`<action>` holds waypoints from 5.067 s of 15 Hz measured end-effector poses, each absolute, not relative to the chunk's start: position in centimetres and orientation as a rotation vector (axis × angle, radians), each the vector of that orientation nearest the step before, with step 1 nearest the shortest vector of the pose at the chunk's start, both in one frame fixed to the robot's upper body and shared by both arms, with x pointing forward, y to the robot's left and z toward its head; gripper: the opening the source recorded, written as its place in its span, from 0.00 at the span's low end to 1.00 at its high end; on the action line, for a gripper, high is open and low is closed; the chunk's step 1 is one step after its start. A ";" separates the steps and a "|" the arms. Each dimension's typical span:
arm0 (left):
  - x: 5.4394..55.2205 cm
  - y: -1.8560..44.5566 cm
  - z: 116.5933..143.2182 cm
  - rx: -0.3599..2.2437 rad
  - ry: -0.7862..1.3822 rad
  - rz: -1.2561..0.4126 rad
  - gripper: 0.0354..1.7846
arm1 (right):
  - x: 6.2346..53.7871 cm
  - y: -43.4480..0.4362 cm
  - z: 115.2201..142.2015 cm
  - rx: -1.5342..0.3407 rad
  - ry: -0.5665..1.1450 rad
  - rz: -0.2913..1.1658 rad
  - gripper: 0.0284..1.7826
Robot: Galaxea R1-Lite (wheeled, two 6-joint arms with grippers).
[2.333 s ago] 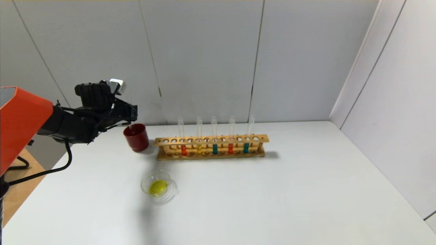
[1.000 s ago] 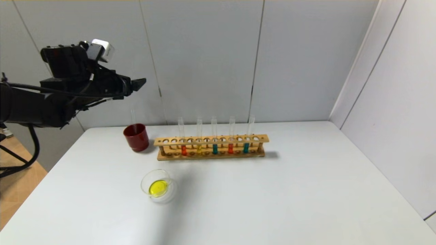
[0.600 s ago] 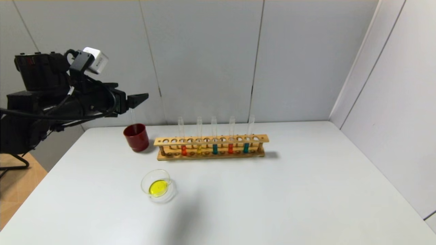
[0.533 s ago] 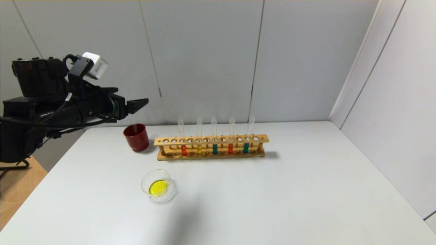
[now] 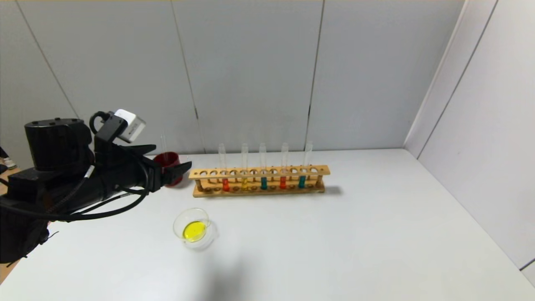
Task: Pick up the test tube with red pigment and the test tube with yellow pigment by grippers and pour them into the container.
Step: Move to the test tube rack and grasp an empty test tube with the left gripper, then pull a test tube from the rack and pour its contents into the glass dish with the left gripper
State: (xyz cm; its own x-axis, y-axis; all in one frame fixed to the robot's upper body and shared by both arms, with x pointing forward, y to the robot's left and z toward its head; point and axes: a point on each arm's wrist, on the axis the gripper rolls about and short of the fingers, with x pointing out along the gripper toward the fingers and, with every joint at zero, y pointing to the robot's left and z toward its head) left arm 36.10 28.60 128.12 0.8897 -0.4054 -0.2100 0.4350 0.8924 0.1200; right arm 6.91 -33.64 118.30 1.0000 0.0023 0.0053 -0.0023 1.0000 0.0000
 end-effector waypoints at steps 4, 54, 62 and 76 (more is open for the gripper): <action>37.2 27.7 126.5 0.180 0.206 -0.464 0.98 | 6.9 -33.6 118.3 0.000 -0.006 0.002 0.98; 49.2 21.4 119.7 0.119 0.041 -0.507 0.17 | 6.9 -33.6 118.3 0.000 -0.005 0.003 0.98; 48.8 21.4 123.7 0.132 -0.036 -0.505 0.17 | 6.9 -33.6 118.3 0.000 -0.006 0.003 0.98; 42.8 23.4 136.9 0.256 -0.193 -0.485 0.17 | 6.9 -33.6 118.3 0.000 -0.006 0.003 0.98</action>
